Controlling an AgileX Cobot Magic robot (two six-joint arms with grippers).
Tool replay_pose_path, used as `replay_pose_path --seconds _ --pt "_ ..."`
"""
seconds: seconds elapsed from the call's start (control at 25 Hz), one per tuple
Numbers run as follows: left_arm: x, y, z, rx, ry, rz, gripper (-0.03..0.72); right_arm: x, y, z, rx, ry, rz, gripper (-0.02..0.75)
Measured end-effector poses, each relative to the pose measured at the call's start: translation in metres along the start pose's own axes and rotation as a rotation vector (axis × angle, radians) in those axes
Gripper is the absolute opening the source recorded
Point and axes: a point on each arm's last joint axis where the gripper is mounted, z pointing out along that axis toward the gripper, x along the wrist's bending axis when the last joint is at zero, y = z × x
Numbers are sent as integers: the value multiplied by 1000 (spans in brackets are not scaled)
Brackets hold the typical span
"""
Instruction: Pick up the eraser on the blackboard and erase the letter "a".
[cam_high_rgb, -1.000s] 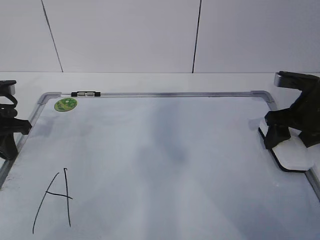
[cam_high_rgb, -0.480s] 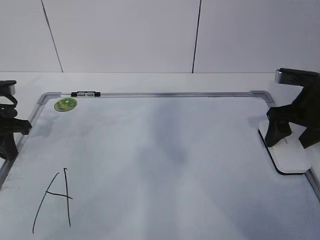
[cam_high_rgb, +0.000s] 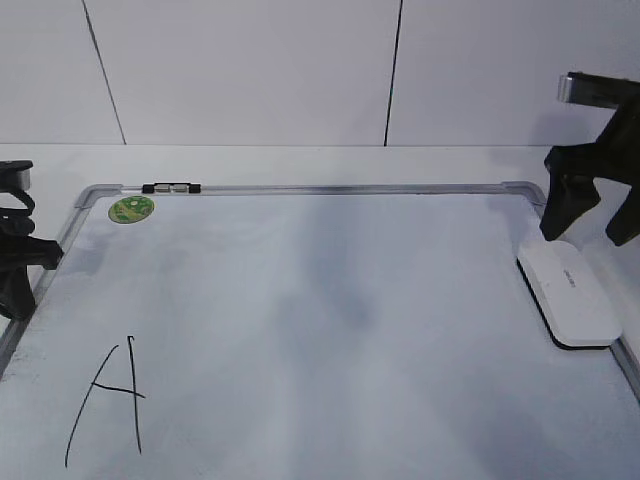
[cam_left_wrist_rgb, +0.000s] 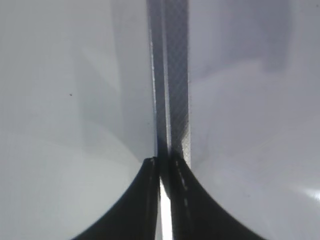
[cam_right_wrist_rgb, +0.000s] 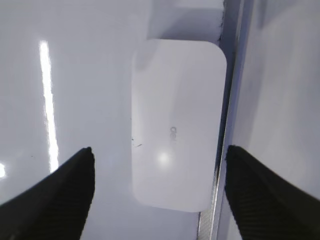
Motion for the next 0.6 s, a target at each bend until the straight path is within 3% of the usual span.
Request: replay_pose_path --seconds 0.2,0.6 --pt "0 0 0 0 0 5 47 4 7 -14 -35 26 10 568" --pt "-1 4 -9 16 1 25 215 10 -2 -44 -108 31 14 545"
